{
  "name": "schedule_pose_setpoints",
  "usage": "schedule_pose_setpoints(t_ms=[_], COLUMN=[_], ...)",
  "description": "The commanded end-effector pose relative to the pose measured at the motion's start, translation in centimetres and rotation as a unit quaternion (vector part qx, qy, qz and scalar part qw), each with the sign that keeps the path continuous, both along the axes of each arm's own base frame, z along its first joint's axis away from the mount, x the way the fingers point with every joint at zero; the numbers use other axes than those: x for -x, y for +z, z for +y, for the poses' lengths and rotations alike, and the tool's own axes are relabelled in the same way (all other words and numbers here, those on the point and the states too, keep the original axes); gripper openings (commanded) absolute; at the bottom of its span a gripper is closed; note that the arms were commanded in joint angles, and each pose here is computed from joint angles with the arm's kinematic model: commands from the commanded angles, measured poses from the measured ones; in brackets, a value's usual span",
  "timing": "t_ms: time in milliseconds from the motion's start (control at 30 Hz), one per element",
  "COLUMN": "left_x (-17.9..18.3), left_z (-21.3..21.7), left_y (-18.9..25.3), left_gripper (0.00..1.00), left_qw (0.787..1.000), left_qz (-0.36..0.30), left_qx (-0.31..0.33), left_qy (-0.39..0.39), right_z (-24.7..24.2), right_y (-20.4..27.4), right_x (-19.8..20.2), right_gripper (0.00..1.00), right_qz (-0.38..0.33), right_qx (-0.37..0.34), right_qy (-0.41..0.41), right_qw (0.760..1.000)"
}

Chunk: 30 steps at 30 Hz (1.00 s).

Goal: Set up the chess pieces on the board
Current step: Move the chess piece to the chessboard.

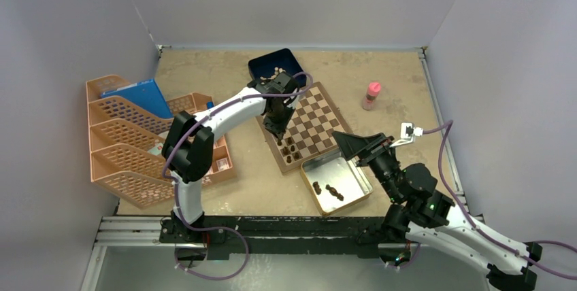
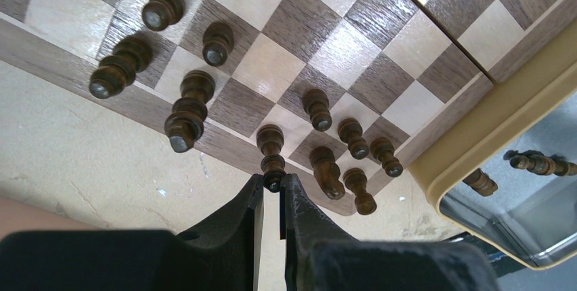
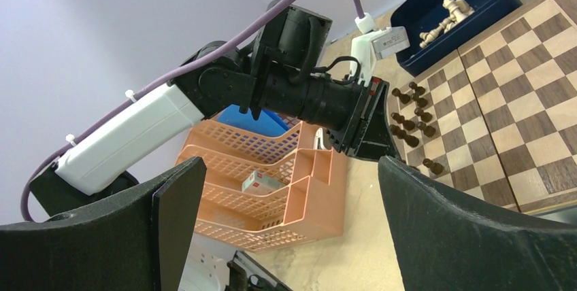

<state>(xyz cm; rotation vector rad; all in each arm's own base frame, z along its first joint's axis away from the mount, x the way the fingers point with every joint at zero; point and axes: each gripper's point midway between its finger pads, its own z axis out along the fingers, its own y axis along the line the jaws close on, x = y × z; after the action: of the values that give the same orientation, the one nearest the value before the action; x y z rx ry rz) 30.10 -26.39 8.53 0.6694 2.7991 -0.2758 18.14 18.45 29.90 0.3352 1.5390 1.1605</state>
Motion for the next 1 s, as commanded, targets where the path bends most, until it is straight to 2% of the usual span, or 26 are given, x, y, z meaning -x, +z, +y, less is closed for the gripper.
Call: schedule_pose_setpoints(t_ms=[0, 767, 867, 967], left_x=[-2.0, -3.3, -3.3, -3.2], left_z=[-0.3, -0.4, -0.3, -0.4], left_y=[2.2, 2.7, 2.6, 2.5], left_gripper=[0.05, 0.04, 0.05, 0.11], left_qw=[0.998, 0.996, 0.997, 0.997], left_qz=[-0.055, -0.080, -0.077, -0.076], left_qx=[0.011, 0.010, 0.008, 0.009], left_qy=[0.018, 0.025, 0.025, 0.024], right_z=[-0.9, -0.7, -0.7, -0.6], right_y=[2.6, 1.8, 2.0, 2.1], right_x=[0.1, -0.1, 0.0, 0.0], right_gripper=[0.99, 0.99, 0.99, 0.99], right_qz=[-0.021, -0.015, -0.017, -0.017], right_qx=[-0.030, -0.025, -0.028, -0.026], right_qy=[-0.011, -0.013, -0.011, -0.010], right_qw=[0.999, 0.999, 0.999, 0.999])
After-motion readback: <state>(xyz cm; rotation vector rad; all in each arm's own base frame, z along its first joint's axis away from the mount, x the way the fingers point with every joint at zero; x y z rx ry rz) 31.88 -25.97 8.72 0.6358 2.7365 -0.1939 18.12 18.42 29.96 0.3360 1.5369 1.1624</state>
